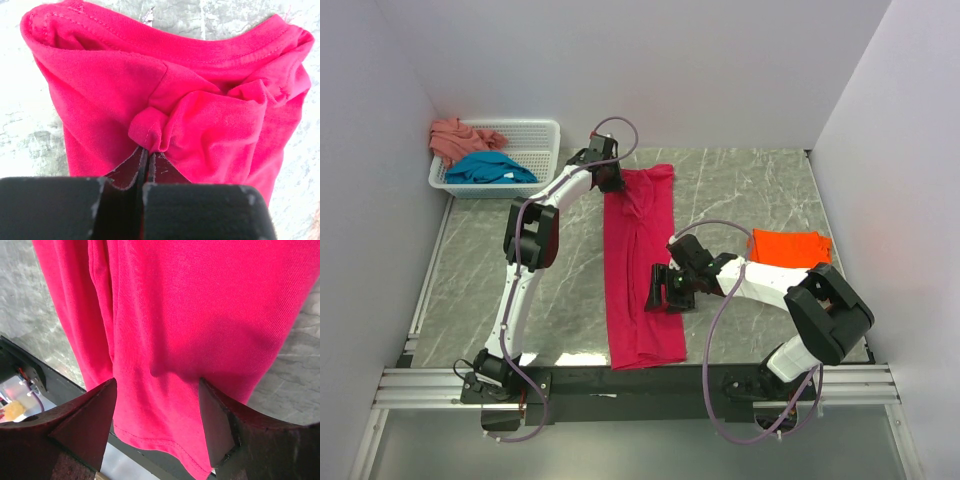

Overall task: Fold and stack the t-shirts
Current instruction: Fold the tshirt

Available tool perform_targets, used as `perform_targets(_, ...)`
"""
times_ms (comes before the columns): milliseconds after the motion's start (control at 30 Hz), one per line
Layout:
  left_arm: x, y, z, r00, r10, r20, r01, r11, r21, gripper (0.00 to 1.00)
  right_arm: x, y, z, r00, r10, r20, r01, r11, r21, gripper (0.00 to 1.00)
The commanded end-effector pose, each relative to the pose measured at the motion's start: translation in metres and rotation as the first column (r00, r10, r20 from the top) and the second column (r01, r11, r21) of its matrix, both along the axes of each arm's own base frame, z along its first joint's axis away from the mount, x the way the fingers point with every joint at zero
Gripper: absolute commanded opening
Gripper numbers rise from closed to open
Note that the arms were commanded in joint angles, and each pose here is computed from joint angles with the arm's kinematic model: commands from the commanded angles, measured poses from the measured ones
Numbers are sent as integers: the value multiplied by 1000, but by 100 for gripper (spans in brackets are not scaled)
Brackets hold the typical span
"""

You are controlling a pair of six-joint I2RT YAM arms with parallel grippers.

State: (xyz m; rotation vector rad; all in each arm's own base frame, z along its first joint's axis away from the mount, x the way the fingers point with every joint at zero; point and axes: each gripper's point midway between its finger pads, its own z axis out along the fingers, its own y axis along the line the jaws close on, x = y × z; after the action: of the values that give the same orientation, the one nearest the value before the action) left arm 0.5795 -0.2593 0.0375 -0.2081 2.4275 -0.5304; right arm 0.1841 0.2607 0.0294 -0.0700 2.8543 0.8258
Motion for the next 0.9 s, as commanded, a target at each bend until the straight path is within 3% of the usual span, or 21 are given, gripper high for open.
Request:
perform_targets(0, 9, 4, 58, 994, 26, 107, -28, 1000, 12, 0, -9, -6, -17, 1000, -7, -28, 5, 999, -38, 73)
perform_targets(433, -8, 11, 86, 997, -10, 80, 0, 993, 118, 0, -14, -7, -27, 998, -12, -57, 9, 999, -41, 73)
perform_targets(700, -7, 32, 80, 997, 29, 72, -45, 972, 231, 4, -16, -8, -28, 998, -15, -56, 13, 999, -38, 73)
perform_targets(833, -4, 28, 77, 997, 23, 80, -40, 975, 218, 17, -16, -8, -28, 998, -23, -55, 21, 999, -32, 73)
perform_targets(867, -5, 25, 76, 997, 12, 74, -27, 978, 209, 37, -16, -8, -28, 998, -25, -54, 24, 999, -29, 73)
